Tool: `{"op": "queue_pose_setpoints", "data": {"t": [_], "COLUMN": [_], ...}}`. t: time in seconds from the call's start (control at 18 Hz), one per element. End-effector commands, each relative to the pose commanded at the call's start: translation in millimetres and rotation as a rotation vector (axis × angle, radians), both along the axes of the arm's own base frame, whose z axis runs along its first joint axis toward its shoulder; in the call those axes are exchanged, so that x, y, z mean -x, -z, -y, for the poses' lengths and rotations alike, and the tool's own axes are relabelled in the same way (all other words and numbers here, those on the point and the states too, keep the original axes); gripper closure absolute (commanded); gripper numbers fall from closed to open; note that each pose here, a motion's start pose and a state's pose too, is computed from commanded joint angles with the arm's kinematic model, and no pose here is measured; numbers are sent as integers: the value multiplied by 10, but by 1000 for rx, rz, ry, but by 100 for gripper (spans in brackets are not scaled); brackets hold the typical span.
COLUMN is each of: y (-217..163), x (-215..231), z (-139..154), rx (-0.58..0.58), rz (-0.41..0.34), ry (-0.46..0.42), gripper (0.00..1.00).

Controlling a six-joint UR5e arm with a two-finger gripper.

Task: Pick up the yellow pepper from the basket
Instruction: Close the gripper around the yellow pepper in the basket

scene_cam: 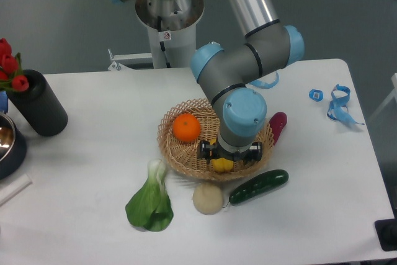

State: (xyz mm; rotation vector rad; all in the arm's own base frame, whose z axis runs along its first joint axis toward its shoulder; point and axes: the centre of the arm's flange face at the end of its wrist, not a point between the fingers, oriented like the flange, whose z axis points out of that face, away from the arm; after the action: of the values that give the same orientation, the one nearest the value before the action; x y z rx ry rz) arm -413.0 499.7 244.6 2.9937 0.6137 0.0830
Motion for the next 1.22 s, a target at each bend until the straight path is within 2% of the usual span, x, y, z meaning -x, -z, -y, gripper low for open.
{"op": "queue_pose_setpoints", "data": {"t": [0.89,1.06,1.22], "y": [321,326,328], "x": [-82,-82,-84], "z": [-88,-91,-89], "rx": [66,73,75], "rz": [9,5,7], "ry": [32,33,33], "gripper": [0,15,39]}}
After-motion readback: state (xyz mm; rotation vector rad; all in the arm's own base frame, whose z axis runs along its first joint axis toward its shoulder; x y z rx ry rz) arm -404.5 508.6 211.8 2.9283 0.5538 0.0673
